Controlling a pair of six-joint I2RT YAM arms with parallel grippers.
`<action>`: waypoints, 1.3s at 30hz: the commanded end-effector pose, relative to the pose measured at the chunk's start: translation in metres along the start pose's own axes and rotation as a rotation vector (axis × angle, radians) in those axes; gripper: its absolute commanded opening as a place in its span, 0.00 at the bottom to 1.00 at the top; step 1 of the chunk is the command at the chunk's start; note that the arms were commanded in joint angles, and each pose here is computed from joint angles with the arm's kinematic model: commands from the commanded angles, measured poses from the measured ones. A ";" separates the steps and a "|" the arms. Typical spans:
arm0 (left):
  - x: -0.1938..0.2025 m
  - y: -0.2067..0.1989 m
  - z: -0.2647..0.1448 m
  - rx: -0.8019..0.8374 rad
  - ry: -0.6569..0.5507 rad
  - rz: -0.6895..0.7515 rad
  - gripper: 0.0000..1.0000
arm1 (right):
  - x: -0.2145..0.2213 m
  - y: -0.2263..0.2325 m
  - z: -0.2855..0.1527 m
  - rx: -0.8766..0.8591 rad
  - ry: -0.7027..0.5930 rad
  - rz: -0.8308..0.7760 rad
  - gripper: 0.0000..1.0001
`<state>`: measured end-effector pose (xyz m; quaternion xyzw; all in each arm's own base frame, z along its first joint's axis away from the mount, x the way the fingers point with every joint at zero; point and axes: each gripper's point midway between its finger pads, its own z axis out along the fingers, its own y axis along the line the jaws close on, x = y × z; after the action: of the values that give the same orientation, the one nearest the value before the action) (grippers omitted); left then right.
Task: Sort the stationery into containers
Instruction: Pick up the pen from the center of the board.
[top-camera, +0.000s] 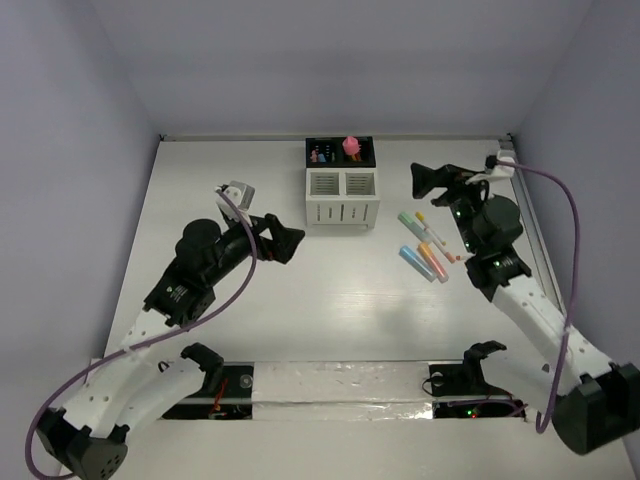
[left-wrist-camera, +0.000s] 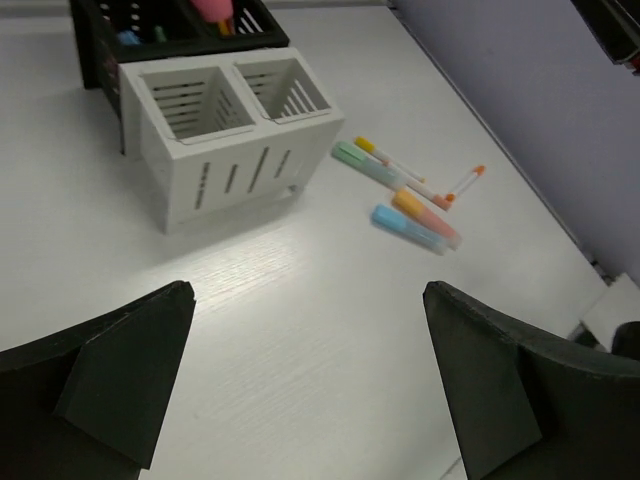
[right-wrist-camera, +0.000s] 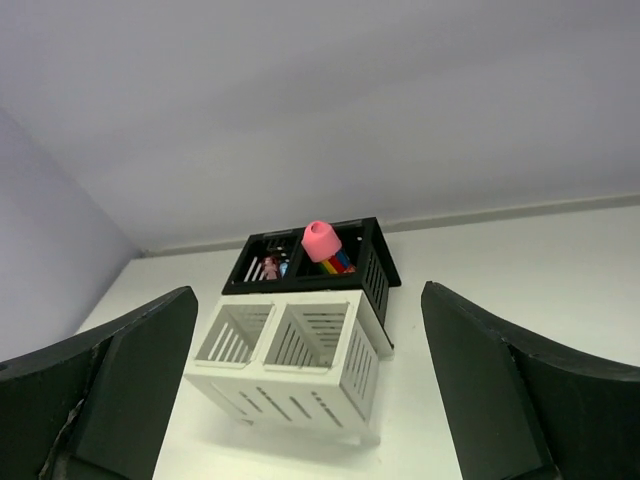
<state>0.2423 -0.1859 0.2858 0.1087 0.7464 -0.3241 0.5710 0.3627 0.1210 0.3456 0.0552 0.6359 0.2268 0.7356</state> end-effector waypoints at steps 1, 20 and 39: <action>-0.023 -0.046 0.001 0.179 -0.065 -0.091 0.99 | -0.015 -0.011 -0.034 0.070 -0.032 0.042 1.00; 0.126 -0.170 0.150 0.154 0.274 -0.033 0.93 | -0.047 -0.014 -0.120 0.124 0.033 0.075 0.99; 0.043 -0.134 0.053 0.124 0.060 0.037 0.95 | 0.142 -0.041 -0.101 0.156 0.707 -0.001 0.80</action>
<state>0.2010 -0.3527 0.2690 0.1651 0.7525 -0.3708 0.5186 0.2911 0.1009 0.1960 0.0713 0.8488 0.1532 0.5010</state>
